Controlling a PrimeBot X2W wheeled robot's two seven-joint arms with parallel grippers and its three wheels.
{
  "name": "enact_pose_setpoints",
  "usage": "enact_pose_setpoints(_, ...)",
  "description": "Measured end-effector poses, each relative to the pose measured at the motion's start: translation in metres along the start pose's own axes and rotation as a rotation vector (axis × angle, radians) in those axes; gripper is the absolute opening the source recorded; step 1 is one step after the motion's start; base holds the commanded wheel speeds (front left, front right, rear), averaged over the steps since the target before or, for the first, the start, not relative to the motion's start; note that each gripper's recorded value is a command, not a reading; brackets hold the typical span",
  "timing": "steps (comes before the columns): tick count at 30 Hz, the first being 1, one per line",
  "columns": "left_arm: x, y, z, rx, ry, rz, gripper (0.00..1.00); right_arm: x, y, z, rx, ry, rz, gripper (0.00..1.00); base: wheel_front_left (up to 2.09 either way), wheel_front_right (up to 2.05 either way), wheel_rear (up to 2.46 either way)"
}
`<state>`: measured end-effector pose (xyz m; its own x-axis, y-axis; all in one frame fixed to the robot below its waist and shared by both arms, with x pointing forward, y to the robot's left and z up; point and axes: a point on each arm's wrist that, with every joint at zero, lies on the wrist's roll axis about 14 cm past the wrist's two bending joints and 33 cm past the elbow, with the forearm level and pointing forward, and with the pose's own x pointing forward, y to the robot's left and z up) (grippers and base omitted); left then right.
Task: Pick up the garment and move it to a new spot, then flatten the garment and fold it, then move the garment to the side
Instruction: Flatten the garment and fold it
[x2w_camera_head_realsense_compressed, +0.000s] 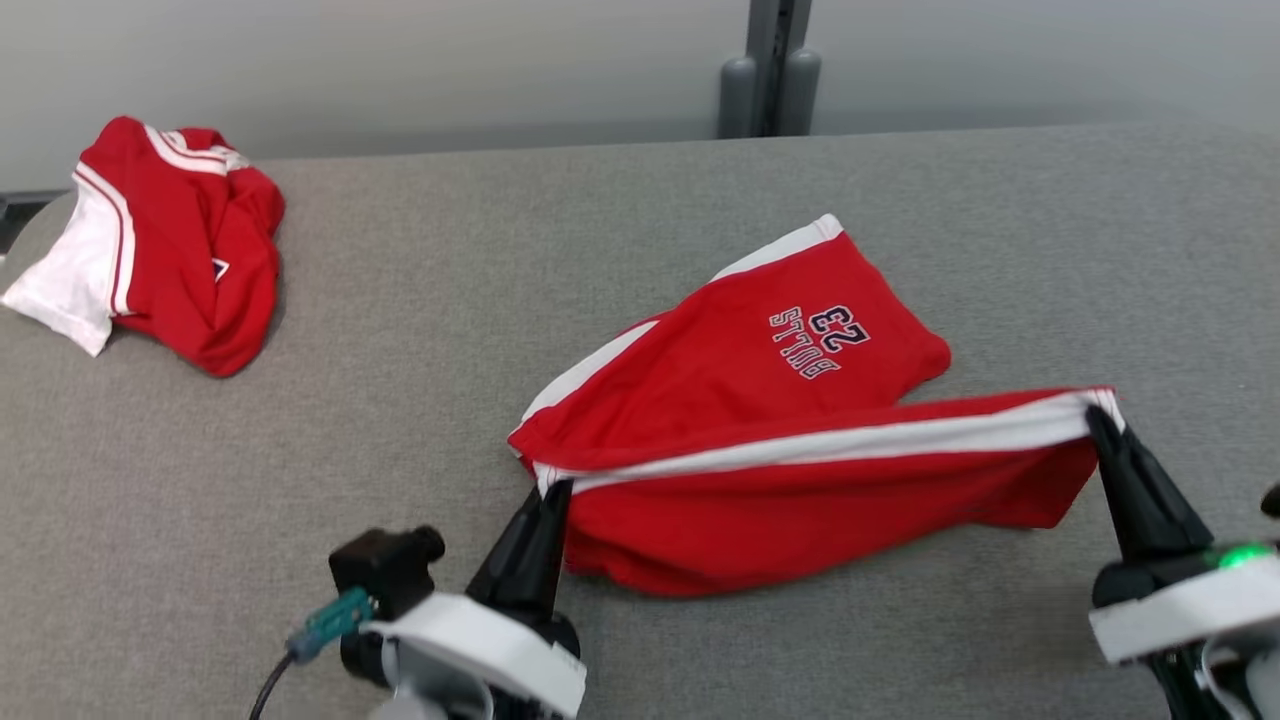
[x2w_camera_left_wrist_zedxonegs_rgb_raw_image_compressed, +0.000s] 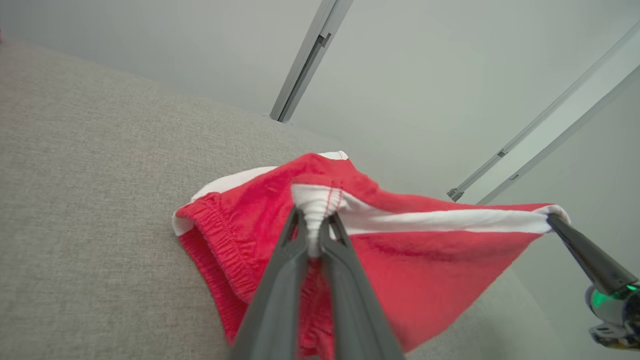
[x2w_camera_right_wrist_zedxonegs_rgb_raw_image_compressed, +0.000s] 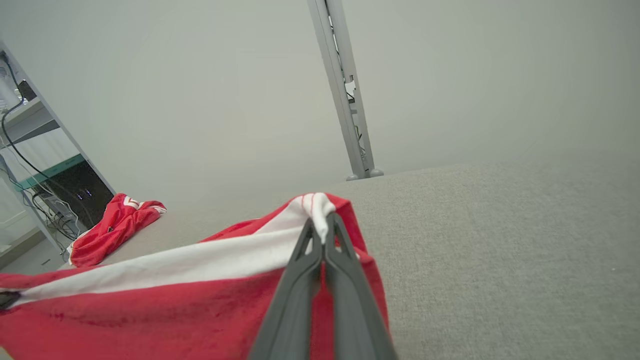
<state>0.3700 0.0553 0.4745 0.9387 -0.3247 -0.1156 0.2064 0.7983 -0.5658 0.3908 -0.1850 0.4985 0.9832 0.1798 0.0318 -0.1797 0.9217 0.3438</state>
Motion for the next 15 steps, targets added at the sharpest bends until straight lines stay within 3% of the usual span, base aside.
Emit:
enact_pose_setpoints(7,0.041,0.042,-0.006,-0.057,0.063,0.130,0.00,0.071,0.009,-0.016,-0.053,0.099,0.096,0.00,0.00,0.00,0.00)
enact_pose_setpoints(15,0.065,0.078,-0.011,-0.062,0.101,0.241,0.00,0.127,0.019,-0.045,-0.104,0.227,0.156,0.00,0.00,0.00,0.00)
